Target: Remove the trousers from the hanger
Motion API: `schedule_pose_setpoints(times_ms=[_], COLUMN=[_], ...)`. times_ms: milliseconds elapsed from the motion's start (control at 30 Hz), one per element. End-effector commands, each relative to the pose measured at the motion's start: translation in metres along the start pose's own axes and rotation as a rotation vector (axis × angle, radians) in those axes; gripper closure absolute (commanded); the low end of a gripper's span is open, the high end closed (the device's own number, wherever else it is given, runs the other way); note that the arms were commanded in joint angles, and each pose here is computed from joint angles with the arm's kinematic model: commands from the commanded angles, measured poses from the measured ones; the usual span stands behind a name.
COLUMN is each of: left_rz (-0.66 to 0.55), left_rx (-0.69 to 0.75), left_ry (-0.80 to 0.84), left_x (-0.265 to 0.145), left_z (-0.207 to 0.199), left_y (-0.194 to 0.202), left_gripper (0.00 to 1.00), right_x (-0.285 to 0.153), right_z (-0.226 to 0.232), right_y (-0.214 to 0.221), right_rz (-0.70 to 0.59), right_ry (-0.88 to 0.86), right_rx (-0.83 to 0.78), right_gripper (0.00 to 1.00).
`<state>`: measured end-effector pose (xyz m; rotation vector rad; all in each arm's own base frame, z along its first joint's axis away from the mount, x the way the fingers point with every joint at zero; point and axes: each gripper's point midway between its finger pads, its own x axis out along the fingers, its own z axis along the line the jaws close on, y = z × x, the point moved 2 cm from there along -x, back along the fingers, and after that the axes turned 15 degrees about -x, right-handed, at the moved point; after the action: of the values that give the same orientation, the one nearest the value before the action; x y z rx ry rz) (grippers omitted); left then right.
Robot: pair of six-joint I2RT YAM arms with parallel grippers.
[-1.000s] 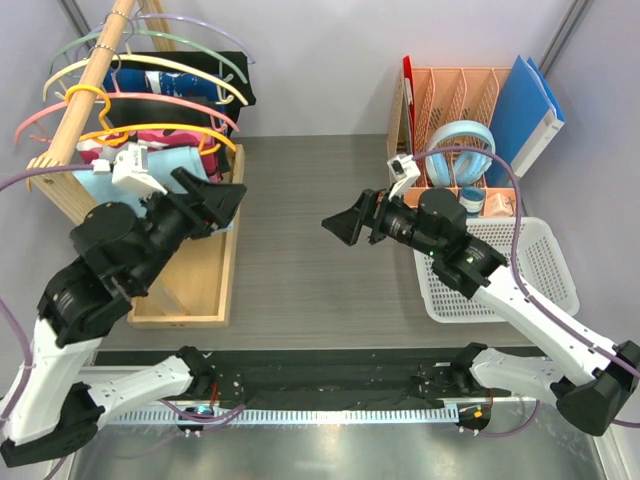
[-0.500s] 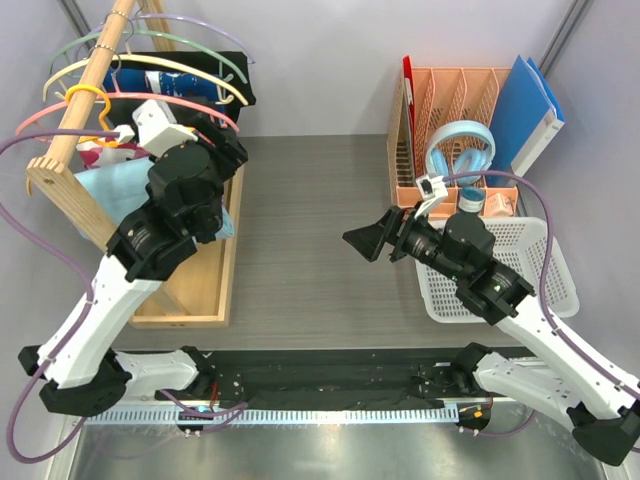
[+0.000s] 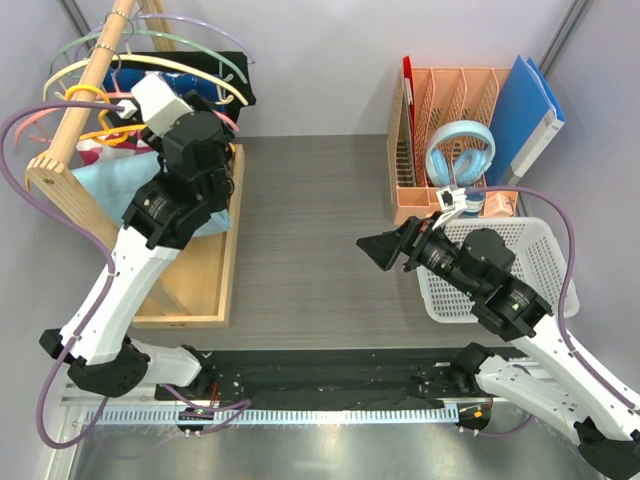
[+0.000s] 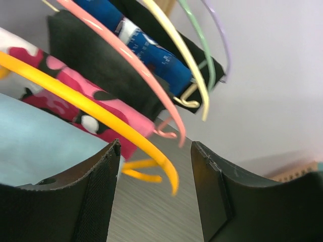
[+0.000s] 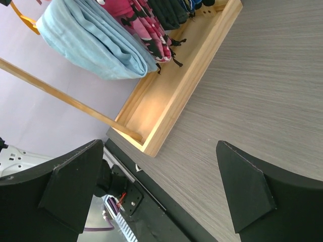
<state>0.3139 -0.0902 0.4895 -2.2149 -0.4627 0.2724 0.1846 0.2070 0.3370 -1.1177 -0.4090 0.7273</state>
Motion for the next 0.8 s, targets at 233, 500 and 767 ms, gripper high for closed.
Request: schedule_pose_setpoints(times_ms=[233, 500, 767], left_rz=[-0.074, -0.129, -0.148], left_rx=[-0.004, 0.003, 0.056], left_ry=[-0.087, -0.099, -0.092], left_x=[0.038, 0.054, 0.058], left_z=[0.028, 0.037, 0.035], left_y=[-0.02, -0.023, -0.024], left_gripper=[0.42, 0.61, 0.8], right_x=[-0.003, -0.01, -0.016], right_z=[-0.004, -0.007, -0.008], right_y=[0.008, 0.011, 0.011], right_rz=[0.002, -0.003, -0.016], right_ry=[0.016, 0.029, 0.033], right_rx=[0.031, 0.034, 0.045], right_gripper=[0.0, 0.0, 0.0])
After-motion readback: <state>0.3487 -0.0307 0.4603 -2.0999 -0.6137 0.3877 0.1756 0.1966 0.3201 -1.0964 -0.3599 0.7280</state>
